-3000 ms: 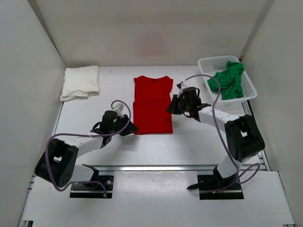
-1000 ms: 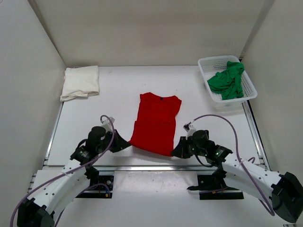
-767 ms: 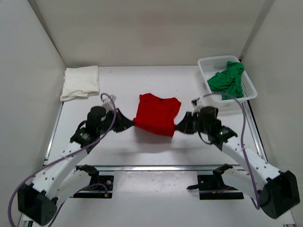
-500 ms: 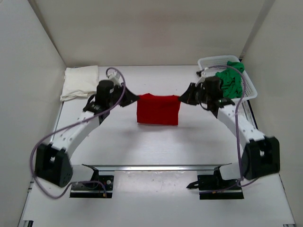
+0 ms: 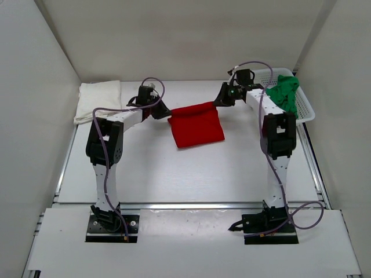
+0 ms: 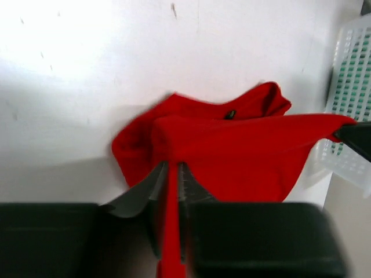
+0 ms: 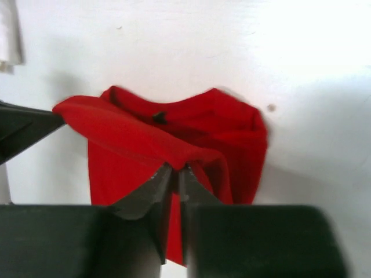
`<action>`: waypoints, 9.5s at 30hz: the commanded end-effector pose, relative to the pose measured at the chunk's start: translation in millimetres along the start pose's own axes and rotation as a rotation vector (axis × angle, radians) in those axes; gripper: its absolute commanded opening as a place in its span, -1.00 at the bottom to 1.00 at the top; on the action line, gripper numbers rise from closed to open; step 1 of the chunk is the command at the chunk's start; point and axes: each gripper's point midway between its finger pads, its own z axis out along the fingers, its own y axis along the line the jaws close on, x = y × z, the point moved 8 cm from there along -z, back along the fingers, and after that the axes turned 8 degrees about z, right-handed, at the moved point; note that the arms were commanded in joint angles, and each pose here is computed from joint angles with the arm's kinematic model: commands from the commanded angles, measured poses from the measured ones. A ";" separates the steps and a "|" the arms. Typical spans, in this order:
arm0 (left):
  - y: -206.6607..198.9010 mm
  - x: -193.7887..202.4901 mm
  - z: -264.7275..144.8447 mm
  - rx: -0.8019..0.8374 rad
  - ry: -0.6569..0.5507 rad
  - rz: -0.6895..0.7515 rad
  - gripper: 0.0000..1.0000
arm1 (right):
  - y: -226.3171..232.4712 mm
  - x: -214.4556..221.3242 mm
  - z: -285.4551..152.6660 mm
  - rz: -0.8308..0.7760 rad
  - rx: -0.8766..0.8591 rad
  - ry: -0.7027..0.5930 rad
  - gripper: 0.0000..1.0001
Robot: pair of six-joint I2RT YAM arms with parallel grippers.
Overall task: Fold and stack the t-shirts
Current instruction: Fold the long partially folded tshirt into a neat square, then put the neatly folded tshirt into the corner of the board with the left arm, then grab crumpled tshirt from bin with the right arm, then move the tshirt to the center of the board
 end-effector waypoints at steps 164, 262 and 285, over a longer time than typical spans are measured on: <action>-21.7 62.4 -18.3 -0.451 -0.453 0.664 0.98 | -9.2 92.3 -10.8 -0.466 0.488 -0.555 -1.00; -5.2 149.7 -139.6 0.248 -0.097 0.099 -0.10 | 254.2 -62.7 -328.9 -0.667 -0.219 -1.059 -1.00; 110.4 115.9 -196.2 -0.155 -0.389 -0.188 -0.04 | 28.6 92.1 -97.5 -0.163 -0.048 -0.410 0.38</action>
